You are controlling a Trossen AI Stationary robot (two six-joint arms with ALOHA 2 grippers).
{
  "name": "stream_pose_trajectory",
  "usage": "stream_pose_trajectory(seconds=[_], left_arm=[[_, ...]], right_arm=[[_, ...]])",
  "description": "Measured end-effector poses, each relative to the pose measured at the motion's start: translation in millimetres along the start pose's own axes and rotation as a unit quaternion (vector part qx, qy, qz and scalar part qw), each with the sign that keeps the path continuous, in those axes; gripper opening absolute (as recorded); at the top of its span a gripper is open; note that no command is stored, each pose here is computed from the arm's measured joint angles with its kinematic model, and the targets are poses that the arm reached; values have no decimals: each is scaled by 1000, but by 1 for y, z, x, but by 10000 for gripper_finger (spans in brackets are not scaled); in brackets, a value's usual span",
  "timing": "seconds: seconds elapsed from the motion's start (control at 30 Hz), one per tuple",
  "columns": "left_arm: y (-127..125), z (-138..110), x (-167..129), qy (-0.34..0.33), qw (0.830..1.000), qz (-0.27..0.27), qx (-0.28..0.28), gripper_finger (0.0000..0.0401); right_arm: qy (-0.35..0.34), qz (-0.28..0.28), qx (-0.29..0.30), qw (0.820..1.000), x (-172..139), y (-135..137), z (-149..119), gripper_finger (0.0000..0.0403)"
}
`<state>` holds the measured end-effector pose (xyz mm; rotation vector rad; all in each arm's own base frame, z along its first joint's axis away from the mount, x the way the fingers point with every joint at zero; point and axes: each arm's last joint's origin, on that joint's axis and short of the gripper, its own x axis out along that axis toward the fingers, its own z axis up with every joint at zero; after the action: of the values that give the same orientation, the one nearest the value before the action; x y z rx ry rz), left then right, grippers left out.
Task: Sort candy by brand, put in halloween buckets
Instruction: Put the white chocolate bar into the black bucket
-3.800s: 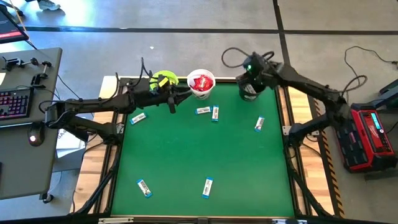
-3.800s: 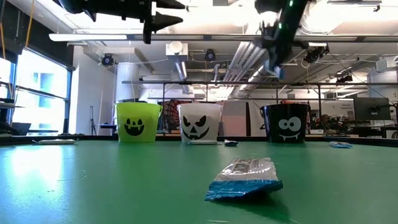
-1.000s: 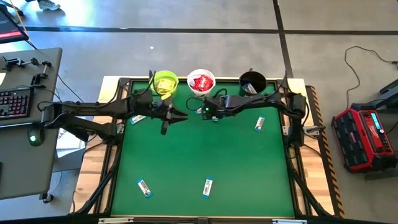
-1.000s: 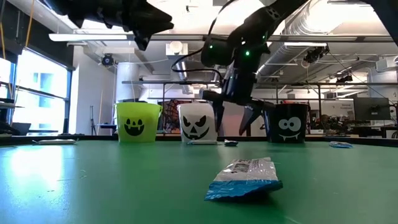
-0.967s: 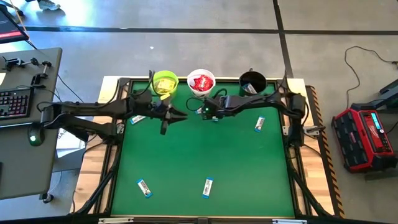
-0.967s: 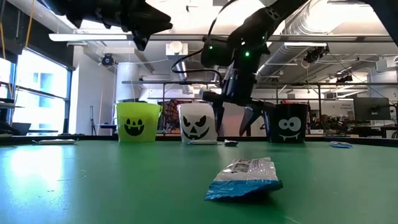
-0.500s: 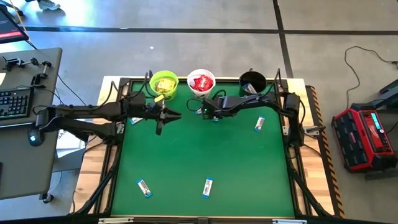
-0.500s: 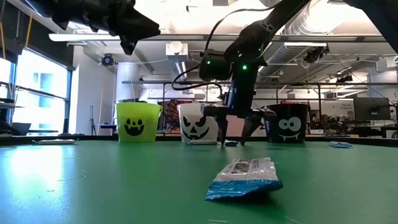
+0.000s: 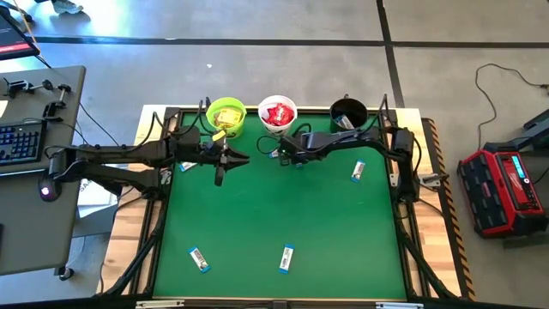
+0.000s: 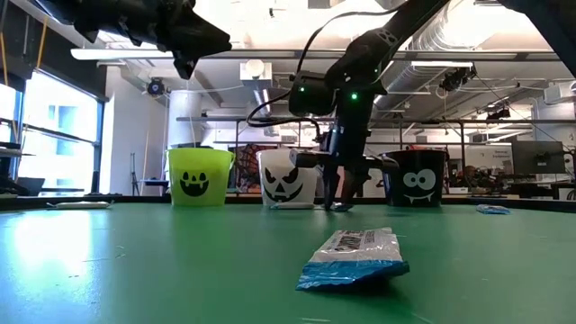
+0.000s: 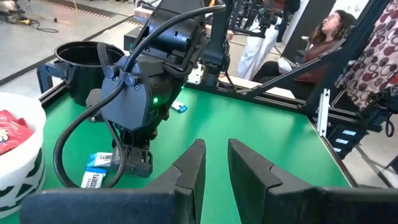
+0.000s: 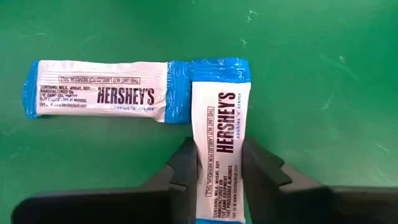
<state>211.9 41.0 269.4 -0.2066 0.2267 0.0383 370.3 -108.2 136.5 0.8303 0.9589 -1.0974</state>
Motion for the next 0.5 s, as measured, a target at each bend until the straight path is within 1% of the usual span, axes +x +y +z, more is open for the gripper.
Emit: stream_pose_trajectory(seconds=[0.17,0.3,0.5], left_arm=[[0,0,0,0,1000,0,-3,58],[0,0,0,0,1000,0,-3,58],[0,0,0,-2,1000,0,-2,58]], right_arm=[[11,-3,-11,1000,-2,-1,0,68],[21,-11,-33,999,-9,0,3,66],[24,1,-41,999,-28,-3,12,47]])
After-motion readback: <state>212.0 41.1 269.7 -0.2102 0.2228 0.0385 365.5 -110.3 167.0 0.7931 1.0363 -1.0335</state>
